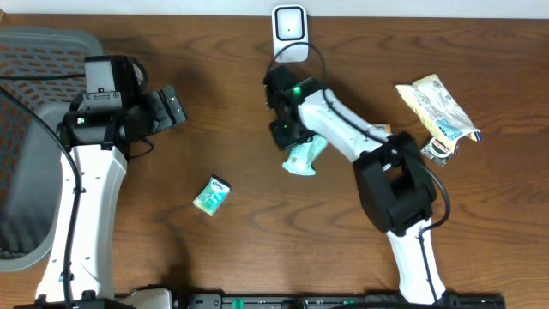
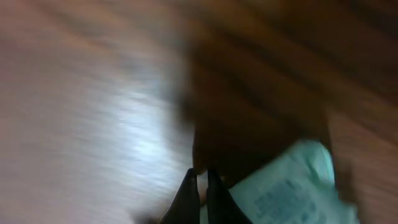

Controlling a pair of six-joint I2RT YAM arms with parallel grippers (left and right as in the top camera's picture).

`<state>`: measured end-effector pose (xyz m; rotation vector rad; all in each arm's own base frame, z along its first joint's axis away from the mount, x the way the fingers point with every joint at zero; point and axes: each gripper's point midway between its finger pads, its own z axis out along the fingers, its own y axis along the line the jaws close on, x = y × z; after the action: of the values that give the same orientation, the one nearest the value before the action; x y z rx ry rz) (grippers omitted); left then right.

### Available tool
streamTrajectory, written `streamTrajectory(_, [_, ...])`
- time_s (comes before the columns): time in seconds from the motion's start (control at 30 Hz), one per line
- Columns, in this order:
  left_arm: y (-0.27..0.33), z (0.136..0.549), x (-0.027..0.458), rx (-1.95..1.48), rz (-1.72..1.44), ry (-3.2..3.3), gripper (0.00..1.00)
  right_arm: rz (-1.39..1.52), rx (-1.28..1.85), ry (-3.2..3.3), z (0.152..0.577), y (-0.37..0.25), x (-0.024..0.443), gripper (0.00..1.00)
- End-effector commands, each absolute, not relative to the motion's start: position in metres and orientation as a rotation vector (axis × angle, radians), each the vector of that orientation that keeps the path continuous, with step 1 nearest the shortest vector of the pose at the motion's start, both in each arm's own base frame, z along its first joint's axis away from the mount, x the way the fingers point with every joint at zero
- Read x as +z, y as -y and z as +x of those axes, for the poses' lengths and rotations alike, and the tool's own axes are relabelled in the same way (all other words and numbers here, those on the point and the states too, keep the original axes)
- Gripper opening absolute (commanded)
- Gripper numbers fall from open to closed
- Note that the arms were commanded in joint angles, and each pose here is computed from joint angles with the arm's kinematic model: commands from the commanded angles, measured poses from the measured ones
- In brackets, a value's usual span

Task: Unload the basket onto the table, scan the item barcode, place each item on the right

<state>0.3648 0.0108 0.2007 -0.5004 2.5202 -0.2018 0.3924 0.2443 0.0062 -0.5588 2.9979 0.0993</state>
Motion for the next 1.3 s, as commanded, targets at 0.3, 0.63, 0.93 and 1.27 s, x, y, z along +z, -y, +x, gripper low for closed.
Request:
streamTrajectory(0.3, [-0.014, 0.365, 0.202, -0.183, -0.486, -2.521, 0.98, -0.331, 0.359, -3.064, 0.417, -0.191, 0.046, 0.03])
streamTrajectory(0.63, [-0.014, 0.365, 0.202, -0.183, -0.486, -2.521, 0.98, -0.284, 0.706, -2.946, 0.408, -0.142, 0.14, 0.47])
streamTrajectory(0.93, [-0.014, 0.365, 0.202, -0.183, -0.486, -2.521, 0.98, -0.315, 0.9, -3.013, 0.376, -0.145, 0.091, 0.69])
streamTrajectory(1.27, [-0.014, 0.365, 0.202, -0.183, -0.486, -2.521, 0.98, -0.193, 1.015, -2.964, 0.365, -0.155, 0.027, 0.62])
